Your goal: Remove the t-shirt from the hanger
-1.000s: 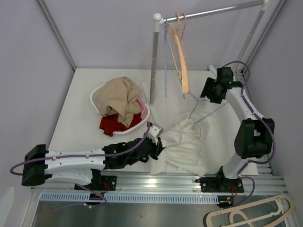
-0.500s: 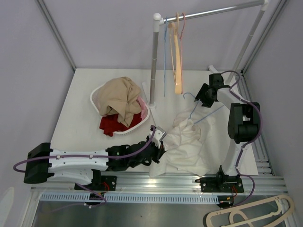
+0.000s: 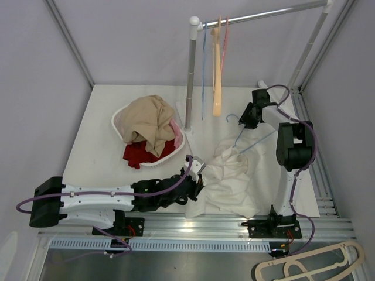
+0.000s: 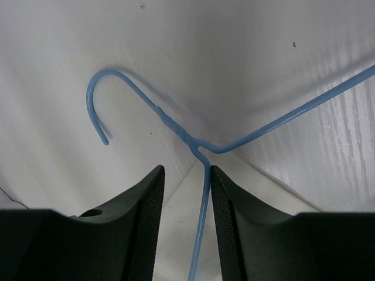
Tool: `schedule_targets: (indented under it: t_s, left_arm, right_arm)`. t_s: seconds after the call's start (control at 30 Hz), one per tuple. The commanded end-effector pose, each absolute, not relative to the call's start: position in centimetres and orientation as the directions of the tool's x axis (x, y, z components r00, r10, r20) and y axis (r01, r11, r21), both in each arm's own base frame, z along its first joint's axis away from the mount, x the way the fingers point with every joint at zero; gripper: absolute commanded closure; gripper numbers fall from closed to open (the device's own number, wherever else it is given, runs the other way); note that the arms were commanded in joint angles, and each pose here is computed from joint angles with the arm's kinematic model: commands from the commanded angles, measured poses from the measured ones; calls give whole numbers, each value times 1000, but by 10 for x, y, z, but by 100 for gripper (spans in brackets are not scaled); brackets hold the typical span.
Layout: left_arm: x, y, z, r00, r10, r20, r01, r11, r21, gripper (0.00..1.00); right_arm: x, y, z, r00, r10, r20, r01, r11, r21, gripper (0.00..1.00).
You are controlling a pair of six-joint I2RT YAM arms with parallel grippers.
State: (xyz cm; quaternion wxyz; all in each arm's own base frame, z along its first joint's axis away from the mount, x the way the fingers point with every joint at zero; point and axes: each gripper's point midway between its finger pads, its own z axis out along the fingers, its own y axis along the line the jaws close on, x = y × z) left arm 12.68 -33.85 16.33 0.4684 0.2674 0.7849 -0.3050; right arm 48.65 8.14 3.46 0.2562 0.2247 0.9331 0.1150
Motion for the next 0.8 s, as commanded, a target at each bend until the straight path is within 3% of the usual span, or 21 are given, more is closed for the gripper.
schedule_targets:
  t_s: [0.0, 0.07, 0.1, 0.13, 0.2, 0.47, 0.67, 0.77]
  left_arm:
    - [132, -343, 192, -383, 70, -921, 701, 671, -240, 99]
    - [133, -341, 192, -380, 69, -922, 698, 676, -237, 99]
    - [134, -340, 193, -377, 67, -924, 695, 680, -234, 99]
    - [134, -339, 193, -375, 67, -925, 693, 683, -232, 99]
    - [135, -337, 192, -373, 68, -925, 691, 686, -228, 99]
    - [135, -334, 191, -375, 64, -925, 686, 691, -230, 99]
    - [135, -331, 194, -376, 66, -924, 682, 695, -228, 99]
    - [136, -330, 194, -381, 62, -922, 675, 701, -232, 98]
  right_arm:
    - [508, 87, 41, -753, 459, -471, 337, 884, 323, 58]
    - [510, 88, 38, -755, 457, -471, 336, 886, 320, 60]
    - [511, 90, 36, -756, 453, -472, 335, 888, 316, 66]
    - [511, 90, 35, -755, 452, -474, 335, 888, 313, 83]
    - [511, 93, 34, -758, 448, -474, 332, 891, 310, 100]
    - [511, 89, 43, -732, 423, -534, 332, 906, 263, 100]
    - [501, 74, 130, -480, 389, -787, 389, 898, 207, 100]
    - [492, 67, 165, -381, 378, -844, 411, 887, 212, 100]
